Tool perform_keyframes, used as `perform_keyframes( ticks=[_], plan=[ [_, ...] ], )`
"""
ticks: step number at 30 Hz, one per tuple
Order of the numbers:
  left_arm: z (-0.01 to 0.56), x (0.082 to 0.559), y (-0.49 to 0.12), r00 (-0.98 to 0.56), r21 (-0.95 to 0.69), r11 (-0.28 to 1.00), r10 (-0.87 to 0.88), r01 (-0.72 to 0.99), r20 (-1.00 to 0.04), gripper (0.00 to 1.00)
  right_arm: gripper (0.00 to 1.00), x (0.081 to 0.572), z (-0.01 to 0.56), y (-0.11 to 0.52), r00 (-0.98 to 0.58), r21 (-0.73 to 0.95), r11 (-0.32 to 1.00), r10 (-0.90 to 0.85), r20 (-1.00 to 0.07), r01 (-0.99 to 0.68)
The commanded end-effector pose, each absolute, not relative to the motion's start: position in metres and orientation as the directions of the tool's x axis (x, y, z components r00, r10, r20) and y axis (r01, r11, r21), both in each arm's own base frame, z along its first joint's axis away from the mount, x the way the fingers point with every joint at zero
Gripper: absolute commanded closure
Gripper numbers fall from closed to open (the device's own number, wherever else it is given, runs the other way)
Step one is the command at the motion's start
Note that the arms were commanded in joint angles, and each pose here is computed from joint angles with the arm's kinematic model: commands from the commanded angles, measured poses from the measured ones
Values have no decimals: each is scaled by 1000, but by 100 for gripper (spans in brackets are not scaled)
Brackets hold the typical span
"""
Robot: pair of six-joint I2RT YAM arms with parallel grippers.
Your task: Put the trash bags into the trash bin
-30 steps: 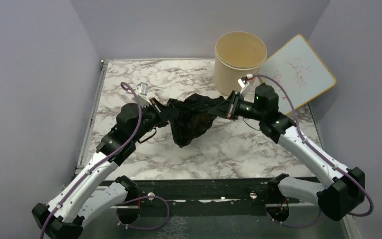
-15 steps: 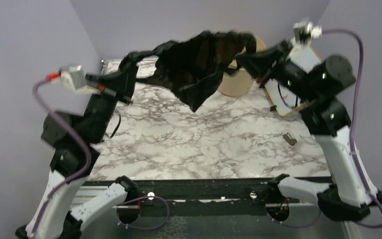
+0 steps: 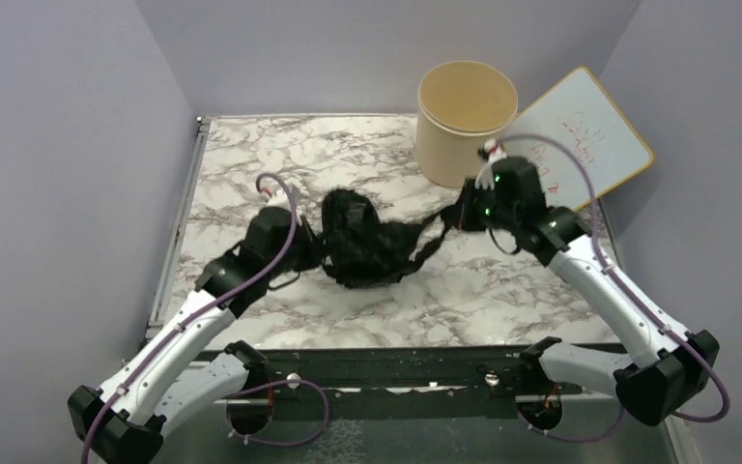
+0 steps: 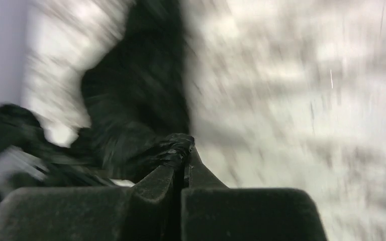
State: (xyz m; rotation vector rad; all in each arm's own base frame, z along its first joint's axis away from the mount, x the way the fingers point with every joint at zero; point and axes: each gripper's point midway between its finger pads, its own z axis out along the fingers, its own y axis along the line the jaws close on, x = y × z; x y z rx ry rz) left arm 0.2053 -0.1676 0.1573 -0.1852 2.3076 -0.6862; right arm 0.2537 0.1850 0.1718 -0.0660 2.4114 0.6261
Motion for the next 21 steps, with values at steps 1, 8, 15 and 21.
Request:
perform_keyframes(
  ticks=[1,8,15,21],
  plan=[
    [369,259,-185,-373,-522,781,-397,342,-839,100,99,311,380,215,-395,364,789,169,-903,-495],
    [557,202,-163,106,-340,650,-545,680,-832,100,99,239,542,197,198,117,647,393,-898,-753],
    [245,219,-188,-559,-603,736,-372,309,-741,100,99,259,220,153,-475,541,826,415,-776,-161],
    [120,186,-210,-865,-657,748,-263,97,-427,100,99,252,193,149,-637,452,890,318,-702,-53]
  ],
)
